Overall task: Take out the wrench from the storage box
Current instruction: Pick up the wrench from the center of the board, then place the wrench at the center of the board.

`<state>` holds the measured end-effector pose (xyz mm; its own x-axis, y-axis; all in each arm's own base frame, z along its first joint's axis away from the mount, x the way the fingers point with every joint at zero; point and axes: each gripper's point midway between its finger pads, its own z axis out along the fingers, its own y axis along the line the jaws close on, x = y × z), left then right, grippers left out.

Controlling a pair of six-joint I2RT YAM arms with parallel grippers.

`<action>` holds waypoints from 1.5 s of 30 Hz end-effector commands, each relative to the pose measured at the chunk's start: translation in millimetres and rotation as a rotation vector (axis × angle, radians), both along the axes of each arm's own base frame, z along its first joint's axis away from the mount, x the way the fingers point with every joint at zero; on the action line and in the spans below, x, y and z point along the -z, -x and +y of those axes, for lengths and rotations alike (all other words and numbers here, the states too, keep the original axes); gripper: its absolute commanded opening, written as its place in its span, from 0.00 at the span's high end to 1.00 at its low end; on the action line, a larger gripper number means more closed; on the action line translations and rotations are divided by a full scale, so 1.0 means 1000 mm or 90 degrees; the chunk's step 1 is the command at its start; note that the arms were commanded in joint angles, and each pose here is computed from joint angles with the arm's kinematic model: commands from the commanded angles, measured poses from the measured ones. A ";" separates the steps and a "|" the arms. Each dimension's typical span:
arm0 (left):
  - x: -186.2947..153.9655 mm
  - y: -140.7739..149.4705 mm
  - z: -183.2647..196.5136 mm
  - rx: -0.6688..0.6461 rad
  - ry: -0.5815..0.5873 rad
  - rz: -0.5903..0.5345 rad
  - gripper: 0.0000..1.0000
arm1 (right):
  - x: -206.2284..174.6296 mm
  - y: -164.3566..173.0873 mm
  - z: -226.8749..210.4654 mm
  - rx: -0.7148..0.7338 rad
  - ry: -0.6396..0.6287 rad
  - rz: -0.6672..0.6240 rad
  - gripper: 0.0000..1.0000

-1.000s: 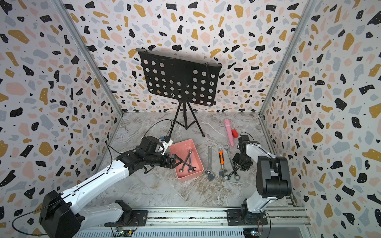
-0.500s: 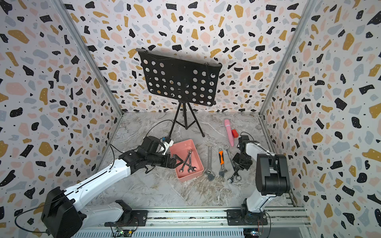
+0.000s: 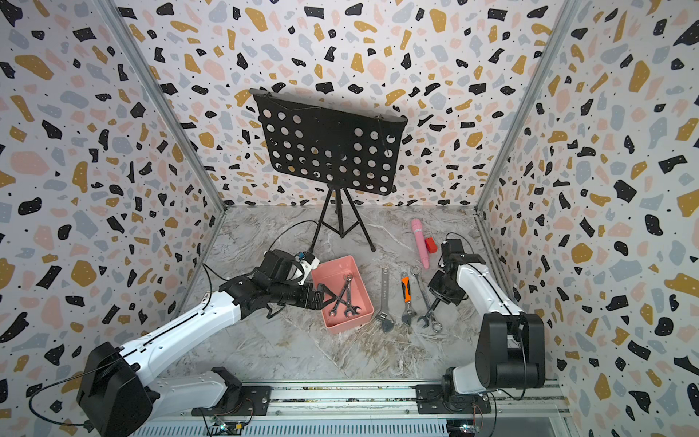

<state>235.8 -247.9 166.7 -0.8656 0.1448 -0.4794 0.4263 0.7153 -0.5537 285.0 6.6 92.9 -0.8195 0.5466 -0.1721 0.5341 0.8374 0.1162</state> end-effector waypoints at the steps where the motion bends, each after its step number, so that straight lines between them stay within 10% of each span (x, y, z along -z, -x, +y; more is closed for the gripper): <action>1: -0.016 -0.006 -0.008 0.017 0.021 -0.036 0.00 | -0.024 0.005 -0.018 -0.088 0.087 0.013 1.00; 18: -0.017 -0.005 -0.008 0.023 0.023 -0.040 0.00 | 0.011 -0.043 -0.029 -0.436 0.185 0.041 1.00; 33: -0.014 -0.002 0.001 0.005 0.011 -0.042 0.00 | 0.071 -0.055 -0.016 -0.421 0.097 0.087 1.00; 45: -0.022 -0.004 0.003 -0.023 0.014 -0.036 0.00 | 0.054 -0.054 -0.015 -0.393 0.099 0.066 0.56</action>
